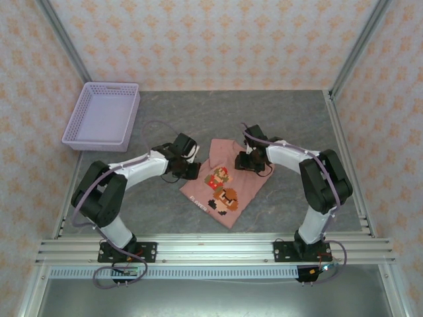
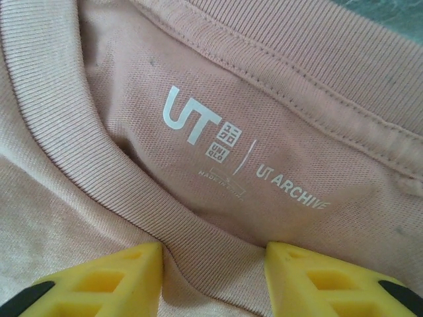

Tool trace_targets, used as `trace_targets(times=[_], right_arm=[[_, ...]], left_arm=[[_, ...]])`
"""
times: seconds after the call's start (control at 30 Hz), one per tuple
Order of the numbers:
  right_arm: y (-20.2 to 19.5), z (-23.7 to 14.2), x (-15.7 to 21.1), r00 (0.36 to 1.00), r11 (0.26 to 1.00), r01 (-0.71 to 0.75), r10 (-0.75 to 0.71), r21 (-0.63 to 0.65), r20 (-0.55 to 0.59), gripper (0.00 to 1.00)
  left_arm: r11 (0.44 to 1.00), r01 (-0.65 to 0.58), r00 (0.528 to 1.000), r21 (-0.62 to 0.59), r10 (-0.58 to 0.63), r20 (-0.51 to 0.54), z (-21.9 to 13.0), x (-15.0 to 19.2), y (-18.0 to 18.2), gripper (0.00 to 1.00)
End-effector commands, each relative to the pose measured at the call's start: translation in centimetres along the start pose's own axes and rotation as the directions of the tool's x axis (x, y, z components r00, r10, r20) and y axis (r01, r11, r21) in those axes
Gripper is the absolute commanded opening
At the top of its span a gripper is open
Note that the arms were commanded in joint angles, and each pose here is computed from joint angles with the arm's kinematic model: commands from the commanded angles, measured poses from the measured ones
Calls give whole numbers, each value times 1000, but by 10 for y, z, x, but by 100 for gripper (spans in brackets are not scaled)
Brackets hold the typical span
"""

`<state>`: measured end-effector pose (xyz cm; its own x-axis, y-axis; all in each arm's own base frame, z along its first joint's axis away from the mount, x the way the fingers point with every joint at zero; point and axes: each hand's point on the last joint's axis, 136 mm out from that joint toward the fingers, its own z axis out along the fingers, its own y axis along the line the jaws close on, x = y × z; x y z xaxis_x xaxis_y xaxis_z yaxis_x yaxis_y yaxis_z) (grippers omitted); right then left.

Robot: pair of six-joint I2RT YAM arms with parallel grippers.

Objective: Fold the inside-out t-shirt

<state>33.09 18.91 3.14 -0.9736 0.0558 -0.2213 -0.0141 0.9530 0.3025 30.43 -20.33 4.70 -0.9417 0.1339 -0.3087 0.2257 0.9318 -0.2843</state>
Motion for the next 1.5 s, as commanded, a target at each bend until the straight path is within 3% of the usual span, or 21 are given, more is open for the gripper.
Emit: trace_targets(times=[0.0,0.2,0.37,0.47,0.63,0.77,0.9,1.0,1.27,1.47], right_arm=[[-20,10,5,999,997,-28,30,76,-23,45],[-22,11,4,999,996,-31,34,85,-29,45],[-16,5,-5,1000,997,-19,20,73,-15,45],[-5,-4,-16,1000,999,-2,2,38,9,46],[16,-39,-31,995,998,42,-38,-36,90,48],[9,-56,-22,993,999,31,-28,-20,113,48],[-9,-57,-11,993,999,-41,42,-8,108,48],[-15,-50,-7,991,996,-85,87,-18,104,48],[-37,-12,-4,988,988,-146,143,48,56,44],[-53,4,-8,991,984,-132,128,120,40,42]], left_arm=[[997,27,1000,-69,-27,0,-8,9,17,0],[987,84,996,-140,-83,16,-7,19,37,0],[987,103,995,-126,-101,21,-1,19,36,1],[977,114,992,-180,-100,81,-11,4,42,8],[962,129,967,-242,-68,246,-42,-31,36,31],[996,46,962,-79,-23,273,-41,-46,-7,45],[987,-47,983,155,18,185,-17,-50,-64,47],[979,-53,991,197,27,131,2,-53,-77,47],[999,40,996,-15,-39,76,54,-70,-27,47],[987,65,989,-150,-44,143,44,-85,1,50]])
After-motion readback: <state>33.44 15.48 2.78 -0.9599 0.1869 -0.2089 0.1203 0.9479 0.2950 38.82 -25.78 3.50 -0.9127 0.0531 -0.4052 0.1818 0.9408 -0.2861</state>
